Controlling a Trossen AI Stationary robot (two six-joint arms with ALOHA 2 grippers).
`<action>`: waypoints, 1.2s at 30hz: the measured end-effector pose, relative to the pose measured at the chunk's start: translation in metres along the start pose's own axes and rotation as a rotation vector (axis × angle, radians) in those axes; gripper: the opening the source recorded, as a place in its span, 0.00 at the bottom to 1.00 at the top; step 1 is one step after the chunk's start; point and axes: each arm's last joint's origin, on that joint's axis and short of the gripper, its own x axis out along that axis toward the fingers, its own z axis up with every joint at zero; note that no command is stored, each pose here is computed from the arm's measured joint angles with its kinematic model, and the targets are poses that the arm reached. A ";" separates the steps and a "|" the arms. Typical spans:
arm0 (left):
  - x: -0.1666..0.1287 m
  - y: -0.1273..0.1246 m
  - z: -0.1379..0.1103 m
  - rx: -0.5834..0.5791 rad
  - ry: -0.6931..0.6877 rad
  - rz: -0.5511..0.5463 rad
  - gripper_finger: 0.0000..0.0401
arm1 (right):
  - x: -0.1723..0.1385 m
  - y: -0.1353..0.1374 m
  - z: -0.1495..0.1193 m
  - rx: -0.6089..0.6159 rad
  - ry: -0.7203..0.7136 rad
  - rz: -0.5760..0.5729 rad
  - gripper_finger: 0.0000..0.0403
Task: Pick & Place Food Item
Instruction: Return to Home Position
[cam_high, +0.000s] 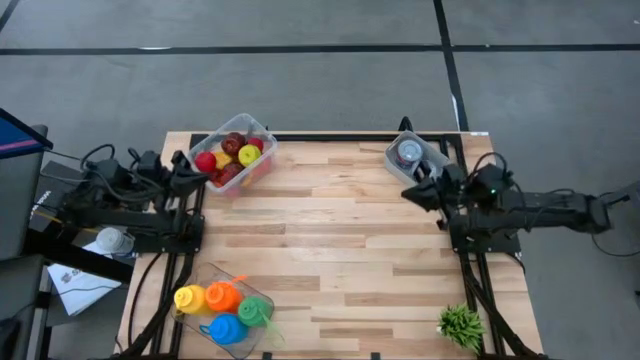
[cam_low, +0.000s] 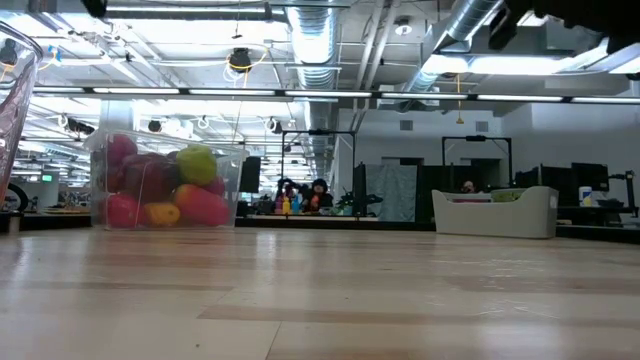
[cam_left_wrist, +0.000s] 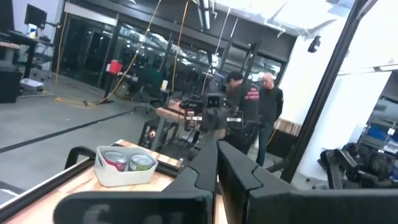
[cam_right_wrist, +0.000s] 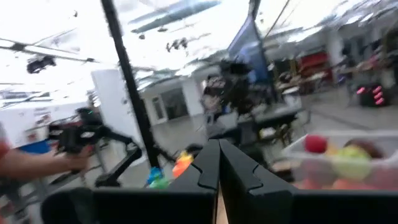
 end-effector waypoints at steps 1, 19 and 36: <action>-0.003 0.001 -0.003 -0.002 -0.006 -0.002 0.00 | 0.001 0.001 -0.004 0.010 0.014 0.011 0.00; -0.012 0.011 -0.024 -0.005 -0.059 0.010 0.00 | -0.002 0.049 0.074 -0.106 -0.010 -0.042 0.00; -0.012 0.011 -0.024 0.061 -0.063 0.009 0.00 | -0.062 0.027 0.003 -0.276 -0.069 -0.056 0.00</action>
